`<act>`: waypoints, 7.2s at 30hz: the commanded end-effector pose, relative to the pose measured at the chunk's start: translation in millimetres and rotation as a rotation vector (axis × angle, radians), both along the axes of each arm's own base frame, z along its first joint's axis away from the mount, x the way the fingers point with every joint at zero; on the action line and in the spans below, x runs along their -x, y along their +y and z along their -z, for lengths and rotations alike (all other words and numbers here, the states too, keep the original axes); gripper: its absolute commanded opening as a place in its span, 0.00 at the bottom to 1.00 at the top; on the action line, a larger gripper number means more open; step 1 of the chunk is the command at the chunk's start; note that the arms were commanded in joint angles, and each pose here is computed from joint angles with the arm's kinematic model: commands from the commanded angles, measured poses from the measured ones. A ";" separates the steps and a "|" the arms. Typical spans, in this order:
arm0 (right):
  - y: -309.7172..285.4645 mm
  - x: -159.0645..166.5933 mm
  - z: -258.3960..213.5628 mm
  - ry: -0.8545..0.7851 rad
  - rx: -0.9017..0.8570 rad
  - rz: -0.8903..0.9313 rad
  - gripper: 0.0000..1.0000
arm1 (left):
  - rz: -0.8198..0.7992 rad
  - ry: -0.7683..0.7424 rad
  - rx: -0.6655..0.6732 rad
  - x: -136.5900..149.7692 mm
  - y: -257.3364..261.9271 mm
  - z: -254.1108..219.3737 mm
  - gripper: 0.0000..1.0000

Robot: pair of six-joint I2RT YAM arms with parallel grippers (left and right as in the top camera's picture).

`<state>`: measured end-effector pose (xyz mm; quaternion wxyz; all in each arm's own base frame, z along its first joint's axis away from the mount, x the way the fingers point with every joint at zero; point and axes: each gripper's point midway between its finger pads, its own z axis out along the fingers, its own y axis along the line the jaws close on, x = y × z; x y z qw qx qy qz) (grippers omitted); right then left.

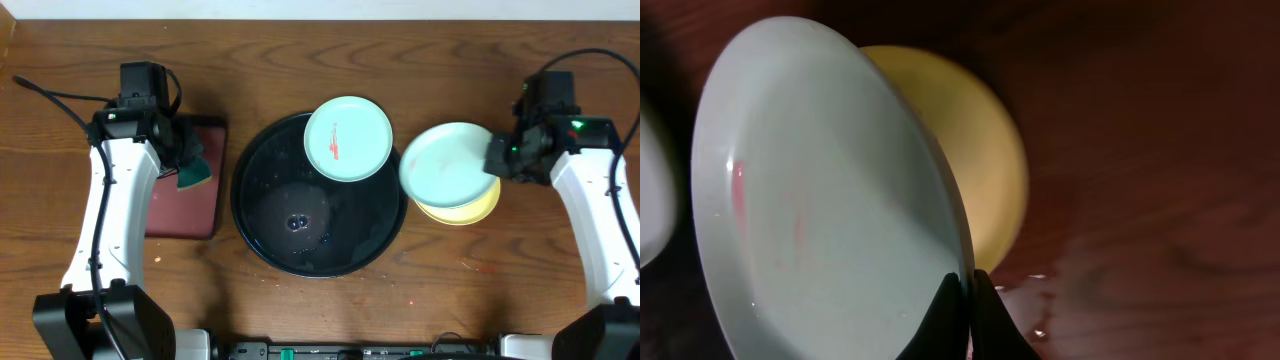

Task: Clean dirty plates on tray and stack at the side
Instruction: 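Lift the light-blue plate with the right gripper and stack it on the yellow plate, then release the plate and raise the right gripper away from the stack, then reach the right gripper to the last light-blue plate and pinch its rim, then wipe the last light-blue plate with the sponge in the left gripper, then move the sponge back over the water tray with the left gripper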

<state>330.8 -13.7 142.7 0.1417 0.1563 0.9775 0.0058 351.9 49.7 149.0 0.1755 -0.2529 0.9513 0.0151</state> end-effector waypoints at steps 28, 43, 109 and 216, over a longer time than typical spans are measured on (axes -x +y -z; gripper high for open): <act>90.7 -63.8 14.9 -0.176 -0.206 -0.230 0.38 | 0.012 0.001 -0.009 -0.6 1.6 -1.1 0.07; 186.0 -160.2 42.5 -0.135 -0.246 -0.491 0.48 | 0.012 0.000 -0.009 -0.7 1.5 -1.1 0.08; 271.1 -40.6 148.7 0.314 -0.321 -0.720 0.01 | 0.602 0.126 0.086 -12.6 -155.6 68.3 0.07; 252.3 -60.4 -0.9 -0.124 0.296 -0.733 0.01 | 0.129 0.109 0.031 -17.6 -14.2 -3.8 0.07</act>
